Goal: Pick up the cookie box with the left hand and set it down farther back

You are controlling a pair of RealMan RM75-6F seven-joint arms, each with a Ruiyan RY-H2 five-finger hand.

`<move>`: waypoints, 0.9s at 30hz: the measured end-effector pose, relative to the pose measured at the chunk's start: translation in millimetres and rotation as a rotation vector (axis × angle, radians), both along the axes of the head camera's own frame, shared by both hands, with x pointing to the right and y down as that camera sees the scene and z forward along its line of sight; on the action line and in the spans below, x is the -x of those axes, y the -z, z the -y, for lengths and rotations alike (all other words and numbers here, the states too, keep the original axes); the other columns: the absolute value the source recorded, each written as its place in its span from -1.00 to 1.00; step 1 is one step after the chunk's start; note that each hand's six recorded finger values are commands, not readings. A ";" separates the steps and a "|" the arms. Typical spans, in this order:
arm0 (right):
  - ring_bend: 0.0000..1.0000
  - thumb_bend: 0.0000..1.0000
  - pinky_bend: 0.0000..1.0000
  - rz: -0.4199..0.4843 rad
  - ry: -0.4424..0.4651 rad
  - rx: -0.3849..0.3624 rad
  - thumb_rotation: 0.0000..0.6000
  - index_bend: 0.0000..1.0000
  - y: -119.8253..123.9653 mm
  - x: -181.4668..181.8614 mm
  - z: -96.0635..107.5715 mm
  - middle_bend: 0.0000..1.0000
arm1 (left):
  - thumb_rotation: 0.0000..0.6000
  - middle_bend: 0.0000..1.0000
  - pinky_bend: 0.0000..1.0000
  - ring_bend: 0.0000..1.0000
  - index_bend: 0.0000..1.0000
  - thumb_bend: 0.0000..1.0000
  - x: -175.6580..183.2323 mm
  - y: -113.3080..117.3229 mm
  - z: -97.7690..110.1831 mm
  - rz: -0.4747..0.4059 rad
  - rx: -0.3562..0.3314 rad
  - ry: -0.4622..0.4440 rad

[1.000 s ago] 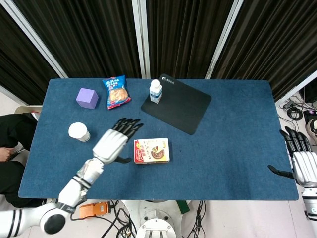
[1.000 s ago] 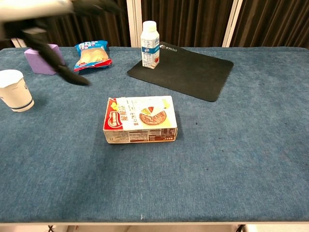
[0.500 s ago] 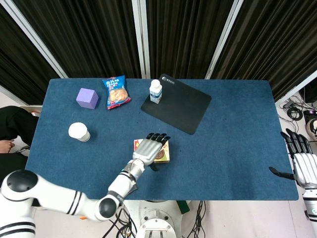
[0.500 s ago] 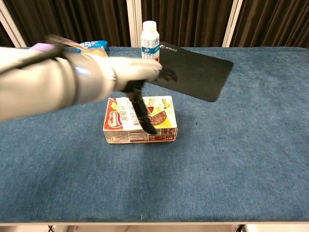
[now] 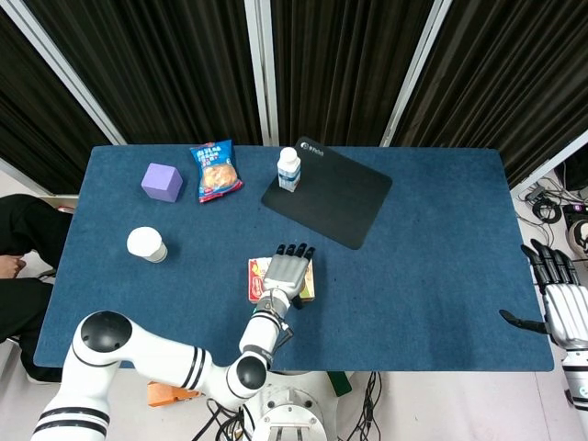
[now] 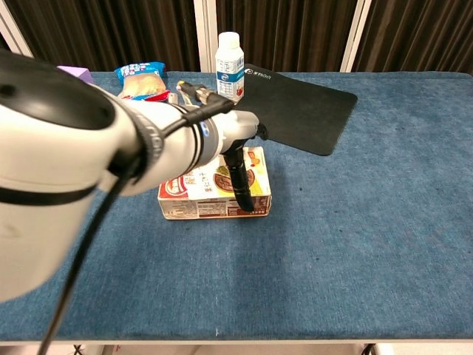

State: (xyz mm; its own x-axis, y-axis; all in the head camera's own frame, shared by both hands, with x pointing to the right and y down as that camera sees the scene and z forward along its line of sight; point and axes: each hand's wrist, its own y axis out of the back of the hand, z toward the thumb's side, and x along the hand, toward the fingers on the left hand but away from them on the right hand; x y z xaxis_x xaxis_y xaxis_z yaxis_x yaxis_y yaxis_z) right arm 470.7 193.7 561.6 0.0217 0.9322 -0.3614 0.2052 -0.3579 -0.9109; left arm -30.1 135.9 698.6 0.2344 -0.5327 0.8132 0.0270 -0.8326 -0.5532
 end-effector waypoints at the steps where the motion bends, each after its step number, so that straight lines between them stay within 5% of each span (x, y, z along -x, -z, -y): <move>1: -1.00 -1.00 -1.00 0.000 0.000 0.000 1.00 -1.00 -0.1 -0.3 -0.3 -1.00 | 1.00 -1.00 -1.00 -1.00 -1.00 -1.00 -0.1 -1.7 0.3 0.008 0.000 0.004; 10: -1.00 -1.00 -1.00 -0.004 -0.005 0.006 1.00 -1.00 -1.1 -2.2 -1.5 -1.00 | 1.00 -0.89 -0.99 -0.99 -0.95 -1.00 3.3 -14.0 1.1 0.088 -0.009 0.027; 15: -1.00 -1.00 -1.00 -0.005 -0.002 0.007 1.00 -1.00 -1.1 -1.0 -1.5 -1.00 | 1.00 -0.51 -0.68 -0.64 -0.50 -0.93 1.5 -17.0 1.5 0.088 -0.021 0.022; 19: -1.00 -1.00 -1.00 -0.007 -0.007 0.011 1.00 -1.00 -2.1 -1.7 -1.6 -1.00 | 1.00 -0.25 -0.41 -0.39 -0.29 -0.78 -0.8 -11.9 5.7 0.034 -0.039 0.042; 27: -1.00 -1.00 -1.00 -0.007 -0.007 0.007 1.00 -1.00 -0.8 -0.6 -2.2 -1.00 | 1.00 -0.22 -0.40 -0.36 -0.26 -0.71 14.3 24.7 37.8 -0.149 -0.092 0.097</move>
